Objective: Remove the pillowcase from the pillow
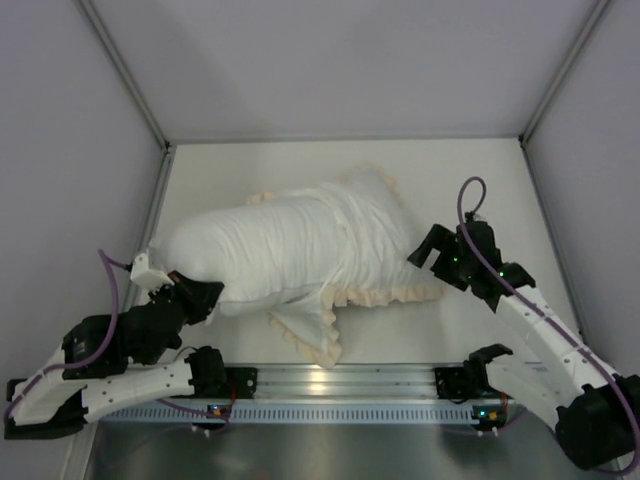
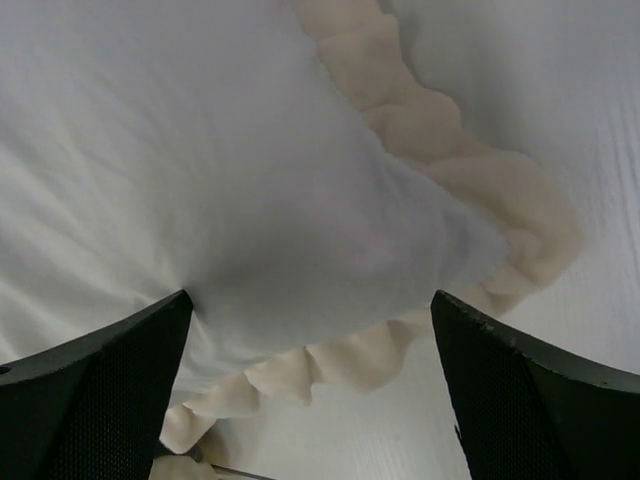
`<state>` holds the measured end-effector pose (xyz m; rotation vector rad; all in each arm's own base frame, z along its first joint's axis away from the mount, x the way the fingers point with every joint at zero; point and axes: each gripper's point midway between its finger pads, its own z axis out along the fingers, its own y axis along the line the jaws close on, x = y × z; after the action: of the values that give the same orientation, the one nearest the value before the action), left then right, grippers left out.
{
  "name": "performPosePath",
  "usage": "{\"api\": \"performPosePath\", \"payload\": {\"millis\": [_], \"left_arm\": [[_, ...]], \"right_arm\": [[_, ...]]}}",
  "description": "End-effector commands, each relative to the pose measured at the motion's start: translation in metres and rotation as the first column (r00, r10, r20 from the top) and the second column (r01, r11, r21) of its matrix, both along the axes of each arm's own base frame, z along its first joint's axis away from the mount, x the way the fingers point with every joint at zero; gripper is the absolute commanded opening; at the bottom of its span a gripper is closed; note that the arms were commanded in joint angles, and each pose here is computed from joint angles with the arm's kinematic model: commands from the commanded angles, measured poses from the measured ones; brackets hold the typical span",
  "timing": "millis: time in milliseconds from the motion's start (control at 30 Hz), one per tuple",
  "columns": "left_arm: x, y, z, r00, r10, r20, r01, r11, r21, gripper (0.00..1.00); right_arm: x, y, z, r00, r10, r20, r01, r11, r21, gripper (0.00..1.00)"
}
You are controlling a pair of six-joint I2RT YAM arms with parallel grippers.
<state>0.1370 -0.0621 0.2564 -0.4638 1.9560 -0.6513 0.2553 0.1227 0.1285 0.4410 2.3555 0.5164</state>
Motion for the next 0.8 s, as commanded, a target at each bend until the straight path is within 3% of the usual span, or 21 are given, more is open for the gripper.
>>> {"api": "performPosePath", "payload": {"millis": [0,133,333,667,767], "left_arm": [[0.002,0.0,0.019,0.999,0.006,0.039,-0.004,0.998,-0.057,0.0],[0.002,0.001,0.019,0.999,0.011,0.035,-0.01,0.999,-0.047,0.0],[0.002,0.005,0.026,0.999,0.011,0.048,-0.009,0.999,-0.041,0.0],[0.0,0.005,0.026,0.999,0.004,0.041,-0.001,0.999,-0.051,0.0],[0.0,0.006,0.025,0.999,0.001,0.043,0.001,0.999,-0.053,0.0]], "right_arm": [[-0.01,-0.019,0.008,0.99,-0.139,0.016,0.136,0.984,0.113,0.98],[-0.022,-0.055,-0.031,0.957,-0.276,-0.086,0.286,0.948,0.137,0.96],[-0.03,-0.076,-0.059,0.916,-0.353,-0.193,0.392,0.889,0.235,0.96],[-0.028,-0.069,-0.085,0.924,-0.306,-0.228,0.375,0.841,0.39,0.93],[-0.023,-0.057,-0.088,0.942,-0.264,-0.208,0.333,0.818,0.469,0.84]]}}
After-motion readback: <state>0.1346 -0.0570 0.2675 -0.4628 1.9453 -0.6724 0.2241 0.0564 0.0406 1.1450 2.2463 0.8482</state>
